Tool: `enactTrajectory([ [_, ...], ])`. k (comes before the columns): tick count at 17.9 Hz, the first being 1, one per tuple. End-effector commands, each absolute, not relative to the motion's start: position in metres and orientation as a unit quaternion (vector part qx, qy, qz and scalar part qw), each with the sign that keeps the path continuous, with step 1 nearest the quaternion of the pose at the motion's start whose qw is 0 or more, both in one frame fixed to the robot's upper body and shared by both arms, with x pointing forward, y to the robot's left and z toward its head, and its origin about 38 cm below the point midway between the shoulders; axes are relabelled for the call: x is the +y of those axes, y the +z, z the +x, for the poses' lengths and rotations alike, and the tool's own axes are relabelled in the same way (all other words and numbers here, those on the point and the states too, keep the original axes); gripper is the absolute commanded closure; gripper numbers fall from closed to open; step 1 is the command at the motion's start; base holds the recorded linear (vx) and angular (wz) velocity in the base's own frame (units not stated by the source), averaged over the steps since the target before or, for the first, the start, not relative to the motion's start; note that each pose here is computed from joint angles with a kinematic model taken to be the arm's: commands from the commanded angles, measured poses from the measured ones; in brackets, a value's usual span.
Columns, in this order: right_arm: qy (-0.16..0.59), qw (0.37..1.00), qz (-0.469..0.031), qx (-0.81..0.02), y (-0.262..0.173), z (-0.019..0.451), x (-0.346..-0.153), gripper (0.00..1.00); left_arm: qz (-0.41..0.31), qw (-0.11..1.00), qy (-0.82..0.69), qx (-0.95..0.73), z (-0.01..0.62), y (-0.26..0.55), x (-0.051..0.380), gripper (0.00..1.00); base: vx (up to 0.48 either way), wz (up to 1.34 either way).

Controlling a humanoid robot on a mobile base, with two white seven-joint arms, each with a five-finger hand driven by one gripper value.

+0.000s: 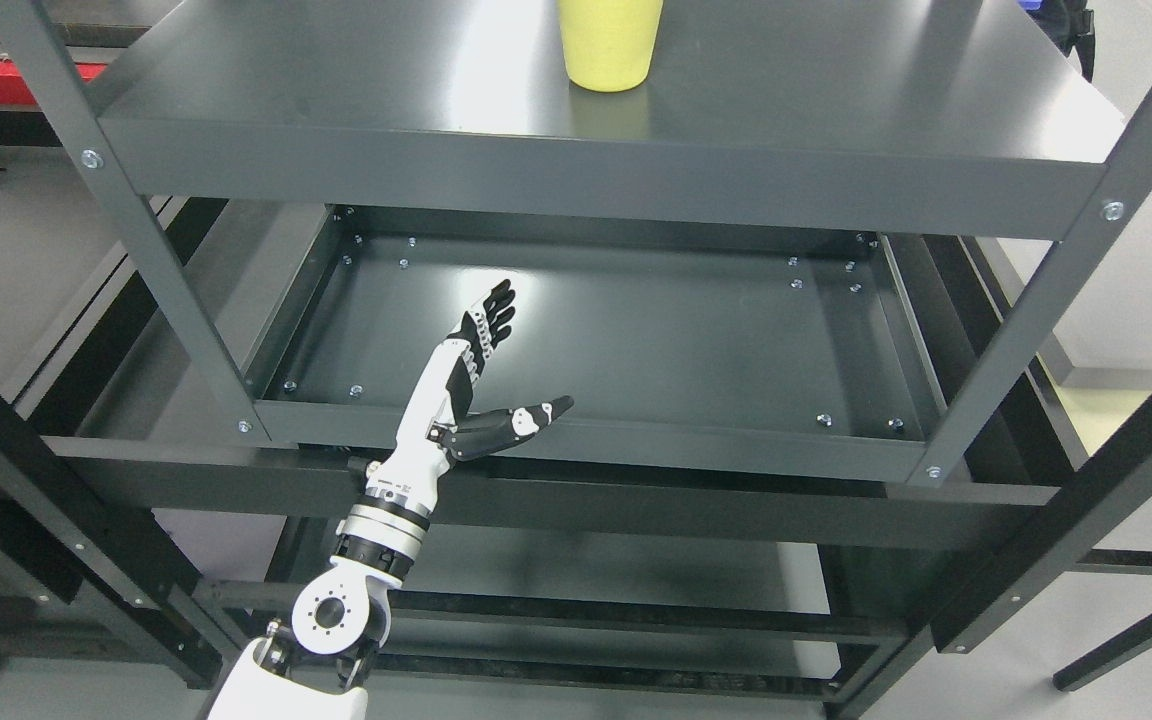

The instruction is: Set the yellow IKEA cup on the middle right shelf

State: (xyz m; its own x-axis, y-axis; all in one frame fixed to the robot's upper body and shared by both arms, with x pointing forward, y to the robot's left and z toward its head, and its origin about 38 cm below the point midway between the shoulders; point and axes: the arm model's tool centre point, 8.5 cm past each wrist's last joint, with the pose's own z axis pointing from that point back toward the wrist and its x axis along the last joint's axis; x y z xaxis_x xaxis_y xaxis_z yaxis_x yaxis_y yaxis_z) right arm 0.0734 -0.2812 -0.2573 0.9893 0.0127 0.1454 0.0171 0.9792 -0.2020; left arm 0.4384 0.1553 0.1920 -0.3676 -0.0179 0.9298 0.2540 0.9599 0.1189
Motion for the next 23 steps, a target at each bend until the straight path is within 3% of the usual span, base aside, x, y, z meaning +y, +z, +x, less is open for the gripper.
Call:
enactTrajectory([
  [1,-0.004,0.992,-0.108,-0.066,-0.257,0.064,-0.291,0.01,-0.042,0.539,-0.063,-0.839,0.421,0.225,0.166,0.01,0.000,0.00],
  [9,-0.004,0.992,-0.108,-0.066,-0.257,0.064,-0.291,0.01,-0.057,0.521,-0.068,-0.849,0.411,0.230,0.154,0.01,0.000,0.00],
  [23,-0.004,0.992,-0.108,-0.066,-0.257,0.064,-0.291,0.01,-0.046,0.530,-0.053,-0.845,0.406,0.216,0.170,0.01,0.000,0.00],
])
